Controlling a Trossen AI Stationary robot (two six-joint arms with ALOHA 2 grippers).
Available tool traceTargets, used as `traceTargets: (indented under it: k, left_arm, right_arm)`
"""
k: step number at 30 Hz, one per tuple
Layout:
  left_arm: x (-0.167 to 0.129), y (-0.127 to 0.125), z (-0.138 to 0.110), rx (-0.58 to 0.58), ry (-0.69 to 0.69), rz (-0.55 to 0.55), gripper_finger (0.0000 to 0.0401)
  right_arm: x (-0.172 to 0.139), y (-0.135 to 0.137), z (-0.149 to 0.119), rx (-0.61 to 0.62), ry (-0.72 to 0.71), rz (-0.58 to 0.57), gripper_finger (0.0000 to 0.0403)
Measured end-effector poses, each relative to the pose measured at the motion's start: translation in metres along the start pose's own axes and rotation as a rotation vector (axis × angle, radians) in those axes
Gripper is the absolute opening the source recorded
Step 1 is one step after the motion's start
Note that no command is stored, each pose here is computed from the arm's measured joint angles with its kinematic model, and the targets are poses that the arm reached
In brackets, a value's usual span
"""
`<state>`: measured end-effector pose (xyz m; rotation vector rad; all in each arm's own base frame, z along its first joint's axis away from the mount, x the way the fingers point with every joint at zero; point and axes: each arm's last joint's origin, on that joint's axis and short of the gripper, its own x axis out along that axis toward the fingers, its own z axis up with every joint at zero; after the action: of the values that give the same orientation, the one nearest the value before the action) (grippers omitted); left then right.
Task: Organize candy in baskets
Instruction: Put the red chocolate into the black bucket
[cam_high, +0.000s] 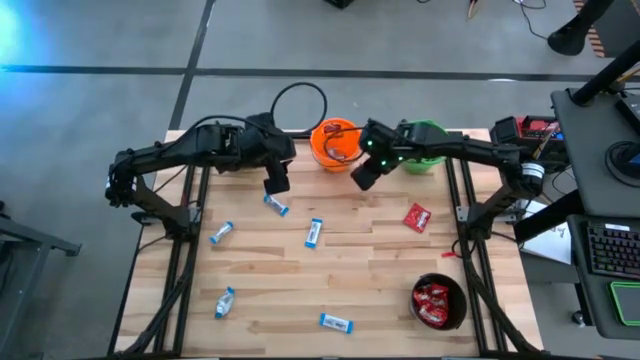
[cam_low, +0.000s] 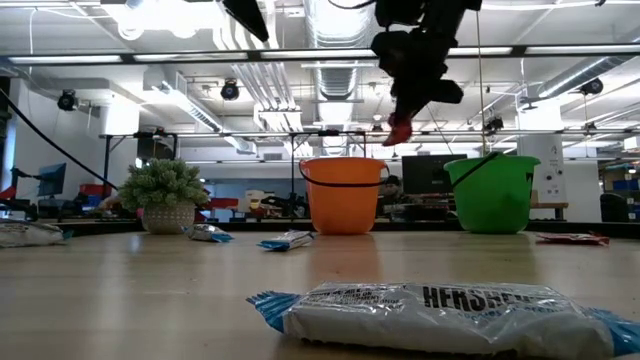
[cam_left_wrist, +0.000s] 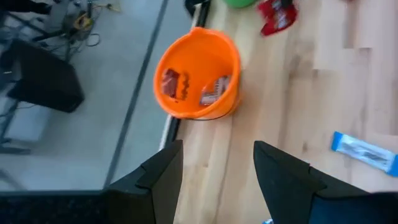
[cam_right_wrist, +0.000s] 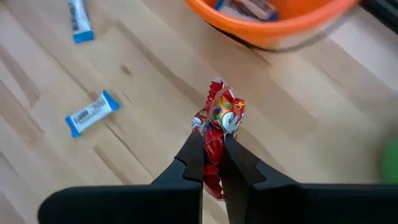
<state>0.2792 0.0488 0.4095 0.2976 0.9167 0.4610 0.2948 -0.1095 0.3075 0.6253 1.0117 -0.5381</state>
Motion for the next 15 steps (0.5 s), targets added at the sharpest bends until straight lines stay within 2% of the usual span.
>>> traceTargets:
  k: [6, 15]
  left_arm:
    - [0.000, 0.003, -0.006, 0.028, 0.072, 0.116, 0.0178]
    - [-0.001, 0.003, -0.014, 0.066, 0.147, 0.111, 0.0178]
  right_arm:
    - [-0.026, -0.007, -0.017, 0.056, 0.084, 0.009, 0.0015]
    - [-0.074, 0.007, -0.053, 0.155, 0.079, 0.065, 0.0015]
